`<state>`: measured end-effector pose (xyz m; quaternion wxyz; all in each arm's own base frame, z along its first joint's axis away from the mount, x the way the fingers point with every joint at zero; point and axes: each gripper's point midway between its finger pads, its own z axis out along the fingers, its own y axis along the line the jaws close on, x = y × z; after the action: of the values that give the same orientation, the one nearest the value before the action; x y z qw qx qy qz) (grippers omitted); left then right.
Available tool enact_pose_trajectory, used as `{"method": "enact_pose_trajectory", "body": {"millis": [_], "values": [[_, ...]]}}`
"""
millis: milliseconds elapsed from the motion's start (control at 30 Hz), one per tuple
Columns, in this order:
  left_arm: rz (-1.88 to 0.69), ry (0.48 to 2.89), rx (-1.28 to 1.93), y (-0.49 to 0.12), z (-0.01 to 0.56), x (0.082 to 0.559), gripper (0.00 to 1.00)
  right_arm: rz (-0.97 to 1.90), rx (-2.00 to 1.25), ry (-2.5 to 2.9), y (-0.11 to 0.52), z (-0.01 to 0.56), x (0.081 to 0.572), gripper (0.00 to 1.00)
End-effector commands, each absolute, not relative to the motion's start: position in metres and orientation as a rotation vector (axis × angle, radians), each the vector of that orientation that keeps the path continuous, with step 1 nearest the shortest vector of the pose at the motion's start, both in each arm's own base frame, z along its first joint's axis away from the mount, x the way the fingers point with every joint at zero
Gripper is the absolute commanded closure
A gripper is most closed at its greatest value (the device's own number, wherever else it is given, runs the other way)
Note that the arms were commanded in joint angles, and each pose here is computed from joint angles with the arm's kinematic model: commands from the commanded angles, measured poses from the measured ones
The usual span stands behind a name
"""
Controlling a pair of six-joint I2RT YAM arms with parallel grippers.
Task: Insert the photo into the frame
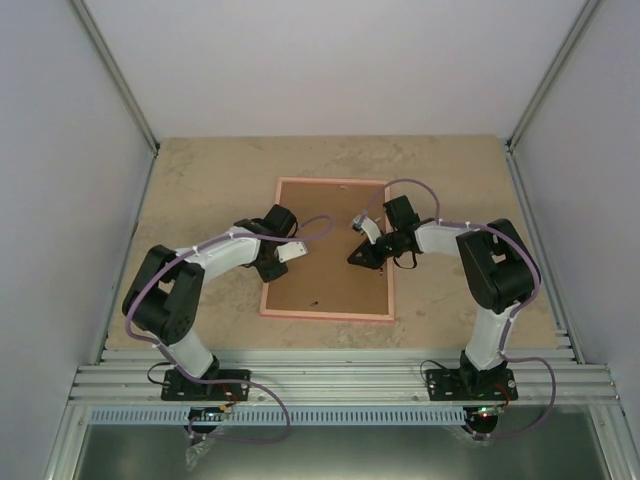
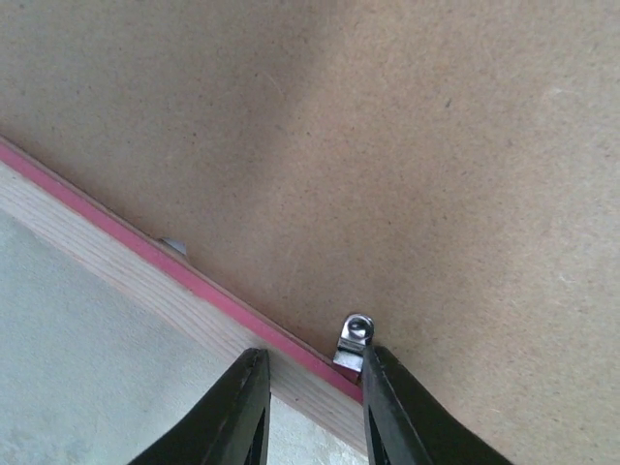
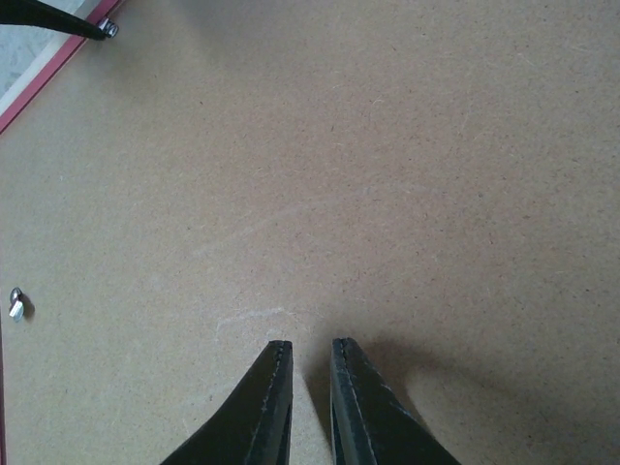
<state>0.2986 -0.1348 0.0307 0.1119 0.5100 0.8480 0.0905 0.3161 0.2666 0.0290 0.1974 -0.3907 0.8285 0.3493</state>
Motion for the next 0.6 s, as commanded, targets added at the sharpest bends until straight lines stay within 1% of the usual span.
{"method": "enact_pose_trajectory", "body": {"millis": [0,33,167,300,333,400,467,567], "values": [[0.235,2.523,1.460,-0.136,0.031,0.298,0.72,0.865,-1.092,2.444,0.245,0.002,0.306,0.85],[0.195,2.506,1.433,-0.142,0.040,0.301,0.70,0.866,-1.092,2.438,0.245,0.004,0.306,0.85],[-0.027,2.381,1.360,-0.174,0.083,0.306,0.55,0.919,-1.088,2.398,0.253,0.021,0.308,0.84],[-0.256,2.227,1.419,-0.199,0.114,0.285,0.44,0.999,-1.105,2.289,0.264,0.055,0.308,0.83],[-0.307,2.194,1.441,-0.203,0.118,0.277,0.39,1.009,-1.111,2.264,0.265,0.062,0.307,0.83],[-0.412,2.129,1.485,-0.212,0.126,0.258,0.30,1.018,-1.114,2.231,0.266,0.075,0.305,0.83],[-0.474,2.080,1.543,-0.218,0.121,0.238,0.26,1.023,-1.109,2.234,0.266,0.077,0.304,0.83],[-0.460,2.020,1.651,-0.221,0.100,0.212,0.22,1.040,-1.089,2.272,0.264,0.071,0.300,0.83]]}}
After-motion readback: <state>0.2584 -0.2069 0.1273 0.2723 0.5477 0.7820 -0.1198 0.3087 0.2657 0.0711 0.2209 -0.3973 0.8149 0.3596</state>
